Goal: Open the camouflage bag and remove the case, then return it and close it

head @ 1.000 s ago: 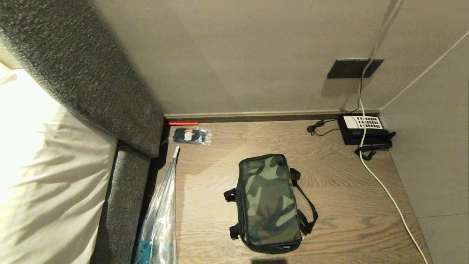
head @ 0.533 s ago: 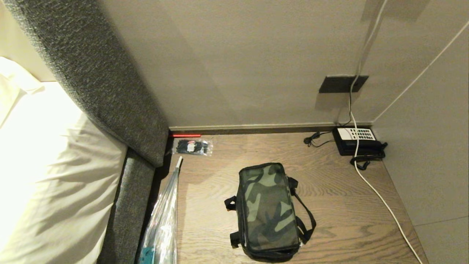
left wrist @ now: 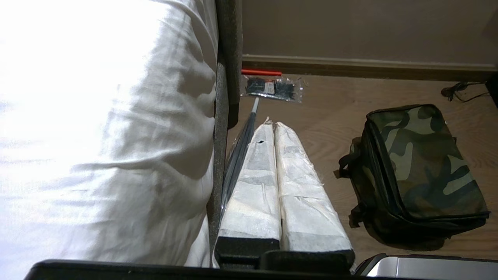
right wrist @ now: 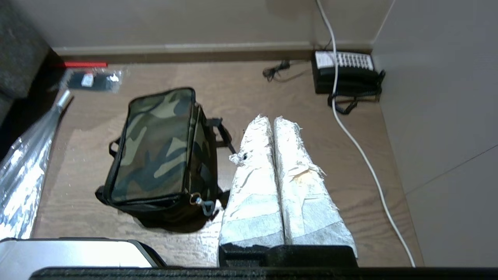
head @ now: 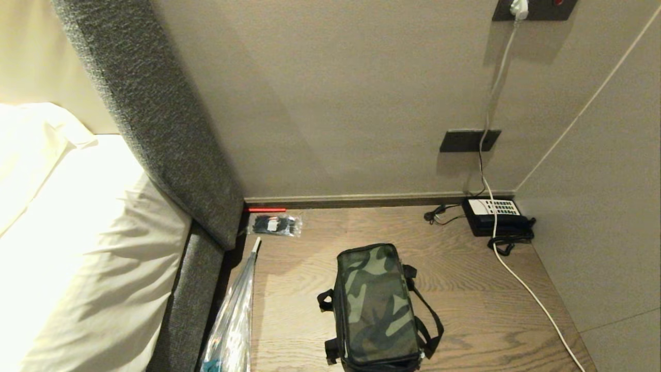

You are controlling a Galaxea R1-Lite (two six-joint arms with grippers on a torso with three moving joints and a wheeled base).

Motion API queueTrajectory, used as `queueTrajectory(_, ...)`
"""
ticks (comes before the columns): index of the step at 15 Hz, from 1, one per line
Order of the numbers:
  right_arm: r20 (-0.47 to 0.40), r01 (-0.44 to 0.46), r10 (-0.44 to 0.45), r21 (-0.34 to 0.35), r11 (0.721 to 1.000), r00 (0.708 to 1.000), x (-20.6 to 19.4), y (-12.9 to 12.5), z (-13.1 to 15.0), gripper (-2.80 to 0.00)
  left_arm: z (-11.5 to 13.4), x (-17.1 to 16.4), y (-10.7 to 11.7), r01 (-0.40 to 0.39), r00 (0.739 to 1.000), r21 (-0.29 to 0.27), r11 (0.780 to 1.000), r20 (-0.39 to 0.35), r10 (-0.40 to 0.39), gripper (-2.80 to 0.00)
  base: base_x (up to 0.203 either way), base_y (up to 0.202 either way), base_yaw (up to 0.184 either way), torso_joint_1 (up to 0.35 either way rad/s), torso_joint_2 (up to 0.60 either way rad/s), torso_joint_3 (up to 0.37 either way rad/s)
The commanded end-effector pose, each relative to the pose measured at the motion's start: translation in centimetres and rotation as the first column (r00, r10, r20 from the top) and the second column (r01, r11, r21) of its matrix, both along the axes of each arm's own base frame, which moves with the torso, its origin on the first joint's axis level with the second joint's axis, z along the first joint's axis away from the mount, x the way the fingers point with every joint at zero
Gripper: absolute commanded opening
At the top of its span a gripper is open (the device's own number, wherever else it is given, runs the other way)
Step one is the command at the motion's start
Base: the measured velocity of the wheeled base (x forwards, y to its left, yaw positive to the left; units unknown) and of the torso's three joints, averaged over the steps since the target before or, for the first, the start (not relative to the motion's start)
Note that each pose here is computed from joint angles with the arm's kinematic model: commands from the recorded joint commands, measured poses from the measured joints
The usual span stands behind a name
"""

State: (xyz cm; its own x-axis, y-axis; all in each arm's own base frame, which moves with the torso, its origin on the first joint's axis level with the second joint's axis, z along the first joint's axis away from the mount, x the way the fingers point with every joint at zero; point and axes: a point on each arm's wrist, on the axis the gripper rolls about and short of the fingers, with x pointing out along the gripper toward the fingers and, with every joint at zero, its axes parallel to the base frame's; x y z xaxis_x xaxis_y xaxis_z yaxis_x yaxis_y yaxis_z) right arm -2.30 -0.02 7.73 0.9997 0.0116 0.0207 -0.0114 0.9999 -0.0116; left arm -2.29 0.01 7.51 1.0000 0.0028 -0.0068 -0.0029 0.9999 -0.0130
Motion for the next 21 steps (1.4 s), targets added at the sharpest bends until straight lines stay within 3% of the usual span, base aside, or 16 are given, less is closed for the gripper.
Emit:
queueTrajectory(1,0.017,-0.001,0.001,-0.003,1.000,1.000,-0.11,0.00,-0.24,-2.80,0.00,-0.01,0.00,0.000,1.000,-0.001,1.000,0.002,0.000,-2.80,0.000,0.000,0.000,0.001,0.00,0.209)
queueTrajectory(21,0.021,0.001,-0.001,0.001,1.000,1.000,-0.08,-0.01,-0.25,-2.80,0.00,-0.01,0.00,0.000,1.000,0.008,1.000,0.002,0.000,-2.80,0.000,0.000,0.000,0.002,0.00,0.203)
